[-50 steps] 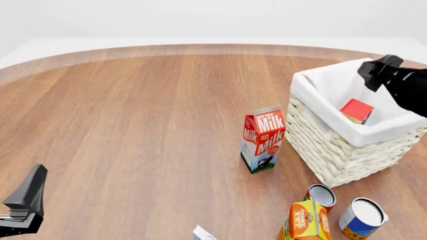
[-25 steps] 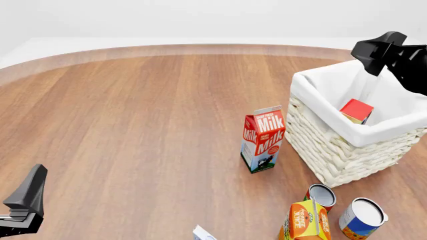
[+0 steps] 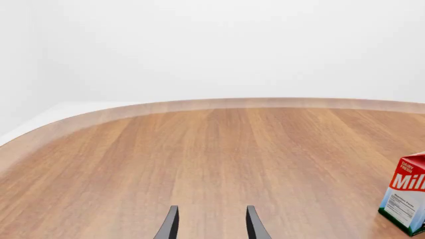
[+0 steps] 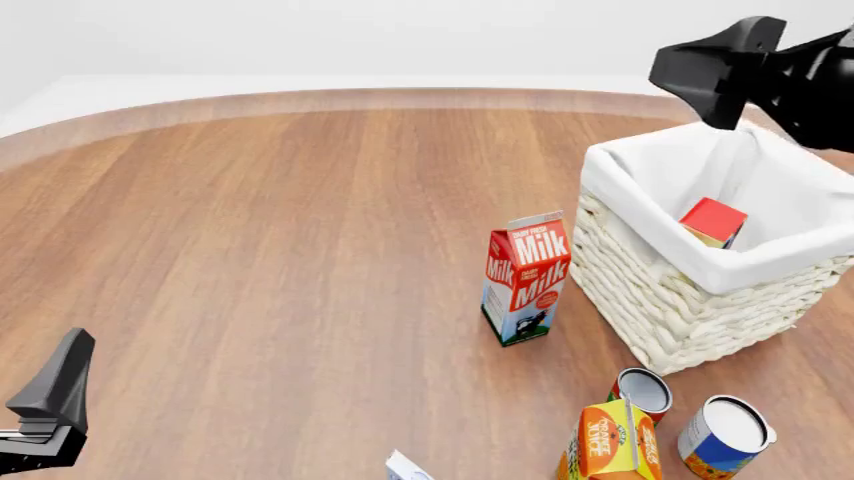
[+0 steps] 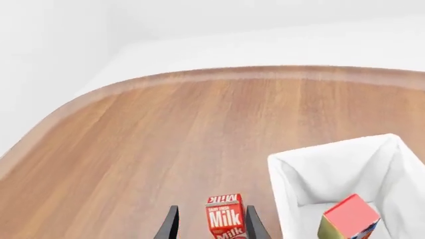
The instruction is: Pick up the cream cheese box and the butter, and put them in the basket.
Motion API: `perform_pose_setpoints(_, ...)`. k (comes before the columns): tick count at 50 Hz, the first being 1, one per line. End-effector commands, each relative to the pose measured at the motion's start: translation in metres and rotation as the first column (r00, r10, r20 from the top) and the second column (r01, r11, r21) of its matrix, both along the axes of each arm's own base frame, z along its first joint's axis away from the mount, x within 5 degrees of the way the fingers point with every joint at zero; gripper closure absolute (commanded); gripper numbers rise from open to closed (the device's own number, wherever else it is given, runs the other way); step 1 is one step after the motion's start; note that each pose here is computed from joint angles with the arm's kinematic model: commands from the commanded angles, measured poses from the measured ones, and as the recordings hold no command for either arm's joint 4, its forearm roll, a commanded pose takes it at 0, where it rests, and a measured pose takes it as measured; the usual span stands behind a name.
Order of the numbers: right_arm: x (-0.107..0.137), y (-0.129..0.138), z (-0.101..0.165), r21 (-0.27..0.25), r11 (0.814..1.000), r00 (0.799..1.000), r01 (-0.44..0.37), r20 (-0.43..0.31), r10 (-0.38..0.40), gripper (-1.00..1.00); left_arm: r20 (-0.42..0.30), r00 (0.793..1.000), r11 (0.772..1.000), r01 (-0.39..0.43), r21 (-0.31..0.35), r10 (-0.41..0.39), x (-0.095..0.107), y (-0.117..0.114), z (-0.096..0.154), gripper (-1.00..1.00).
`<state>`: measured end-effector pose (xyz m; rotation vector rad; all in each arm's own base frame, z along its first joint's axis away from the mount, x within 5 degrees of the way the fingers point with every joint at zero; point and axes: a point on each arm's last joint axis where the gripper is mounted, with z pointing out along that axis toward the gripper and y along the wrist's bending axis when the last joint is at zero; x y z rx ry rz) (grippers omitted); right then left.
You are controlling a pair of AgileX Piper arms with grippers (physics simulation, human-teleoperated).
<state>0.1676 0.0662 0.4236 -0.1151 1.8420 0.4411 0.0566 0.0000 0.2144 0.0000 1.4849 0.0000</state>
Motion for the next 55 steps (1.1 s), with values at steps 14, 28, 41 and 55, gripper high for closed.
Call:
perform_pose_setpoints(14,-0.010,0.051,-0.002,-0.090,0.955,0.959,-0.281,-0.002,0.282,-1.00,0.000,1.000,1.000,0.000,0.000,0.000,0.000,0.000,0.000,-1.00)
perform_pose_setpoints(28,-0.027,0.079,-0.013,-0.135,0.887,0.896,-0.443,-0.033,0.442,-1.00,0.000,1.000,1.000,0.000,0.000,0.000,0.000,0.000,0.000,-1.00)
perform_pose_setpoints(41,-0.030,0.091,-0.022,-0.154,0.858,0.871,-0.491,-0.065,0.487,-1.00,0.000,1.000,1.000,0.000,0.000,0.000,0.000,0.000,0.000,-1.00)
perform_pose_setpoints(55,-0.029,0.106,-0.041,-0.166,0.831,0.848,-0.530,-0.119,0.517,-1.00,0.000,1.000,1.000,0.000,0.000,0.000,0.000,0.000,0.000,-1.00)
